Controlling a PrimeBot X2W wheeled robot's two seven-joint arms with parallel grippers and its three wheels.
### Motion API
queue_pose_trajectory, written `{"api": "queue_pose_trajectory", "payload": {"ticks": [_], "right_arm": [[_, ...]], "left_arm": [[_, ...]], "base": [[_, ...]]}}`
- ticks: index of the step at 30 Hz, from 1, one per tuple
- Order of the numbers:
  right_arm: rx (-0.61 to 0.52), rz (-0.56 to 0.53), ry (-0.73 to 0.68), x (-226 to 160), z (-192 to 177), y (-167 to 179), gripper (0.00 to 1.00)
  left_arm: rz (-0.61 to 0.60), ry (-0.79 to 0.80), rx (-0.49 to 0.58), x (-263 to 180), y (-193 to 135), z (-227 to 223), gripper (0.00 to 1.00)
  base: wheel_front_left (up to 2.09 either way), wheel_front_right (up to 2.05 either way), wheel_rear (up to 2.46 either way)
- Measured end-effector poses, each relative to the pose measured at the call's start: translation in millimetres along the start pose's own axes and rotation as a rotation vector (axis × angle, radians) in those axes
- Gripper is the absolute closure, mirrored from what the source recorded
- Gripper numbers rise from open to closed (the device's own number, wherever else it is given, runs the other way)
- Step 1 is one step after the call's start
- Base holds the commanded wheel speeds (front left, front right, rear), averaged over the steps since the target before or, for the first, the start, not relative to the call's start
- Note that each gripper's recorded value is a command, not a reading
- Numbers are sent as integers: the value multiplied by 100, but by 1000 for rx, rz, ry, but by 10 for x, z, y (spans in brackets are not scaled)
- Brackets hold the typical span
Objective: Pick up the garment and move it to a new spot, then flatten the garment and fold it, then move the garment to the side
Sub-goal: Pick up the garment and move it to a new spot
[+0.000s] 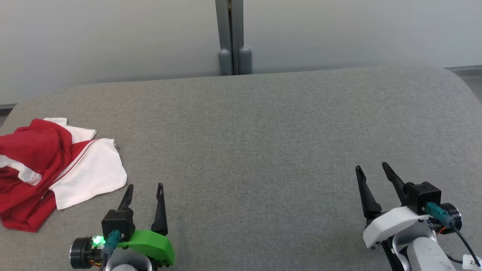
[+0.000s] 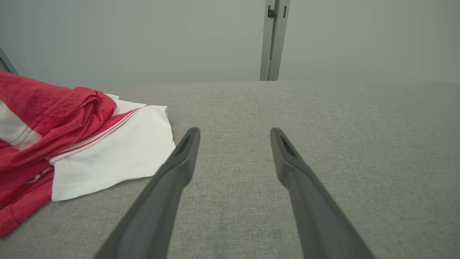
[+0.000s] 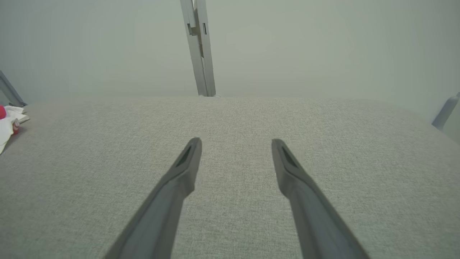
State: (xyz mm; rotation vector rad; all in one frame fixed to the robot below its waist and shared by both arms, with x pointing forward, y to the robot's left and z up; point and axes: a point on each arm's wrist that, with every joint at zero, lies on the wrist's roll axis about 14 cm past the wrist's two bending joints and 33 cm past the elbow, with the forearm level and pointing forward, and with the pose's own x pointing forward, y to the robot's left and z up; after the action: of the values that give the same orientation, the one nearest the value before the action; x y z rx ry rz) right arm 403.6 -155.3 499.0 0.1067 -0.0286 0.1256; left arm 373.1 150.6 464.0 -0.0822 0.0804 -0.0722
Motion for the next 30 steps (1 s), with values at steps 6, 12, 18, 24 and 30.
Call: {"api": "queue_pose_trajectory", "payload": {"ticks": [6, 12, 18, 24, 30], "right_arm": [[-40, 68, 14, 97, -69, 208, 0], [-58, 184, 36, 244, -191, 596, 0], [-47, 322, 56, 375, -294, 1093, 0], [-27, 458, 78, 422, -391, 1600, 0], [-5, 601, 91, 409, -443, 2129, 0]], "left_arm": [[49, 2, 26, -72, 158, -27, 0], [157, 7, 35, -257, 484, -66, 0], [308, 28, 9, -599, 895, -157, 0], [474, 52, -11, -1040, 1280, -253, 0], [638, 66, -56, -1536, 1578, -352, 0]], "base": [[0, 0, 0], [0, 0, 0], [0, 0, 0], [0, 0, 0], [0, 0, 0]]}}
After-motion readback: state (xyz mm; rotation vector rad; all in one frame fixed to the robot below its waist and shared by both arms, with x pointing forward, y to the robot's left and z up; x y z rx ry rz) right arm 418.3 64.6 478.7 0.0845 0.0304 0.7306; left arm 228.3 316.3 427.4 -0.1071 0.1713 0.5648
